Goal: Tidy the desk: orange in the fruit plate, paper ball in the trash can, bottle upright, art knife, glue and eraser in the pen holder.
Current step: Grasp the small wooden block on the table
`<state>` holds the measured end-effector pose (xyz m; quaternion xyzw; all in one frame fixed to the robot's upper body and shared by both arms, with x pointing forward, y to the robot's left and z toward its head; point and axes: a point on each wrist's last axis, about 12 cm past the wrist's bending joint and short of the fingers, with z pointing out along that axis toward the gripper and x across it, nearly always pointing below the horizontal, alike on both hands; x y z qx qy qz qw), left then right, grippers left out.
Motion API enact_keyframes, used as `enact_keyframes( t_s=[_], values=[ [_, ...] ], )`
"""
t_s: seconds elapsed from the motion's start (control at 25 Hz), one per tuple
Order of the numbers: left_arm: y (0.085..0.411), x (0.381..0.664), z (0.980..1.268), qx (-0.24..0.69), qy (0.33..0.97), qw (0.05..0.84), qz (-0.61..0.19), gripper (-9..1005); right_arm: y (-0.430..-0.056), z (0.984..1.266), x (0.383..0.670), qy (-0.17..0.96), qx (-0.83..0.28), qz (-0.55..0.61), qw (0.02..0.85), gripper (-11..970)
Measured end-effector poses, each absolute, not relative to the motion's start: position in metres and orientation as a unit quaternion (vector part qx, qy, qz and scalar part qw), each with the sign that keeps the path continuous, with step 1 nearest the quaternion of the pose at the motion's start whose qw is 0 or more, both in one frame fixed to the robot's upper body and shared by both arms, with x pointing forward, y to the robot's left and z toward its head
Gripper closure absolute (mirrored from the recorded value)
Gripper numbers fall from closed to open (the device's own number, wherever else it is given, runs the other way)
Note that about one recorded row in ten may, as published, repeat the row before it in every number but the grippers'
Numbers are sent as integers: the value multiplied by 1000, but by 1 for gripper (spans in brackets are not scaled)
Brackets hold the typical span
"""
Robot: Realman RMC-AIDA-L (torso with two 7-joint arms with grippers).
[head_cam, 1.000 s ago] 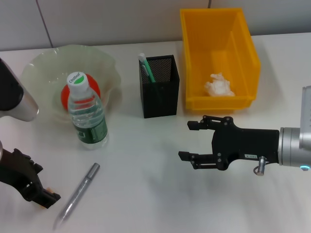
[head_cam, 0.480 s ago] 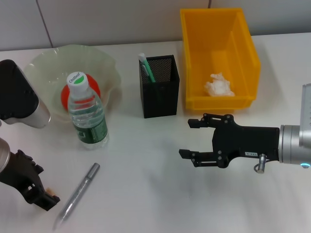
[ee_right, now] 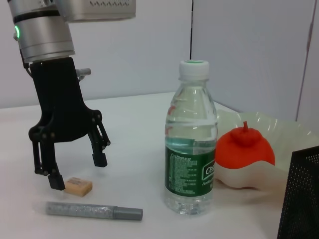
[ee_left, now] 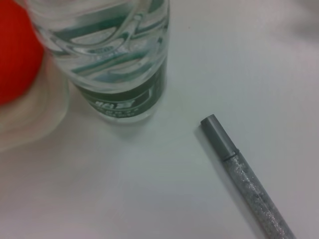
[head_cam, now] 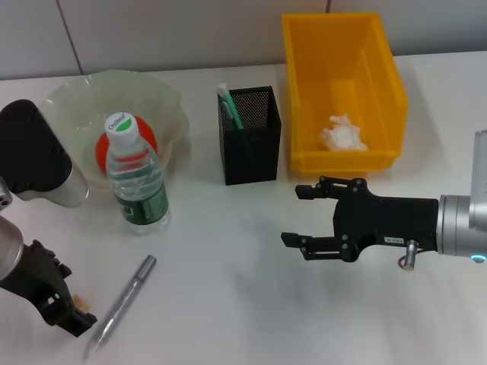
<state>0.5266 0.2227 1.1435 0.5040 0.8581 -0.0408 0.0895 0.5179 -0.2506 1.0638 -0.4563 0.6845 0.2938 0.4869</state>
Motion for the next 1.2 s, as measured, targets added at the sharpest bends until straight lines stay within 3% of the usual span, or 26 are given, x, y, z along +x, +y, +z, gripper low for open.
enact_keyframes(
  t_s=[1.2],
  values=[
    [220, 530, 1144, 509, 857, 72, -26, 154, -251, 1060, 514, 689, -447, 300, 485, 174]
  ],
)
